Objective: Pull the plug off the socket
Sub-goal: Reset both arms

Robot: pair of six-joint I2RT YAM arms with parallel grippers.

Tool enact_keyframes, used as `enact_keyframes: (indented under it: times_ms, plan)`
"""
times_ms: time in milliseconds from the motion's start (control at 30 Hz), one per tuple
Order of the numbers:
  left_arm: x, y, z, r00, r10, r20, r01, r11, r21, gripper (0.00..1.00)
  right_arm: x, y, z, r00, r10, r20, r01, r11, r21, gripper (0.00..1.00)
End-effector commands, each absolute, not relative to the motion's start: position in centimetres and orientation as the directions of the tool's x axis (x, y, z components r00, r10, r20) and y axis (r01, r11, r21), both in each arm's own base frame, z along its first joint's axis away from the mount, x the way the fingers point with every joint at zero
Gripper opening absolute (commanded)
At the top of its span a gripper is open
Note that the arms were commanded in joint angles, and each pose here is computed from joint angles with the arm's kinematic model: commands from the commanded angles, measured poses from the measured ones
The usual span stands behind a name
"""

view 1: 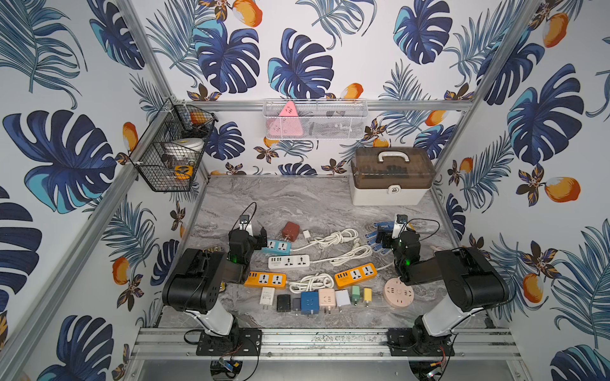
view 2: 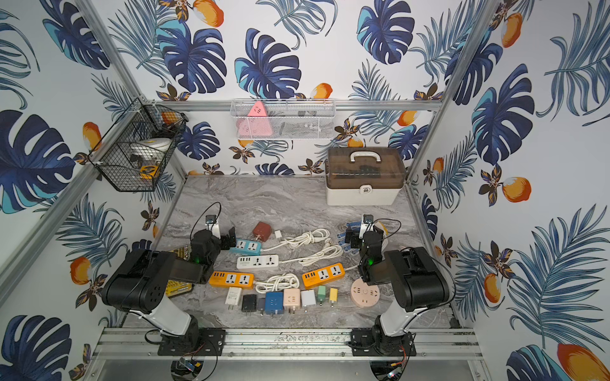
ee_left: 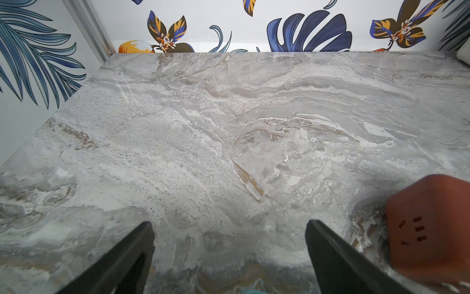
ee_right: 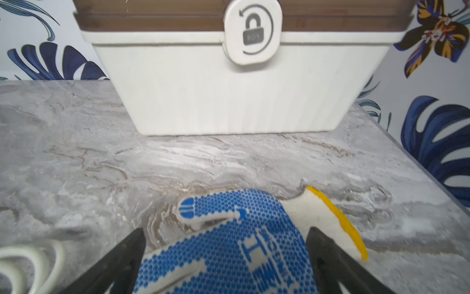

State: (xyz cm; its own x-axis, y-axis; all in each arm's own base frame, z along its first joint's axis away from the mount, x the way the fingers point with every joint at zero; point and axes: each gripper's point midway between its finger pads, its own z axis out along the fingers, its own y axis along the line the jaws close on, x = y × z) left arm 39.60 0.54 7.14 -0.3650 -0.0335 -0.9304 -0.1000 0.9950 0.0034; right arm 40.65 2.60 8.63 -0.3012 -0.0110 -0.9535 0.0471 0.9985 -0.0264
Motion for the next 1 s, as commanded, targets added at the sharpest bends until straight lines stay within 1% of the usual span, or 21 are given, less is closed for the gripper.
enact_keyframes:
  times_ms: [0, 733, 967]
  plan:
    - [39.79, 0.59, 7.33, -0.364, -0.012, -0.931, -0.102, 0.994, 0.027, 0.99, 40.6, 2.14, 6.81, -0.39, 0.008, -0.921, 0.049, 0.999, -0.012, 1.0]
    - [39.69, 0.48, 7.34, -0.362, -0.007, -0.932, -0.102, 0.994, 0.032, 0.99, 40.42, 1.79, 6.93, -0.391, 0.011, -0.92, 0.063, 0.998, -0.015, 1.0]
    - [39.69, 0.49, 7.37, -0.362, -0.007, -0.932, -0.102, 0.994, 0.033, 0.99, 40.72, 2.17, 6.8, -0.396, 0.014, -0.918, 0.042, 0.999, -0.003, 1.0]
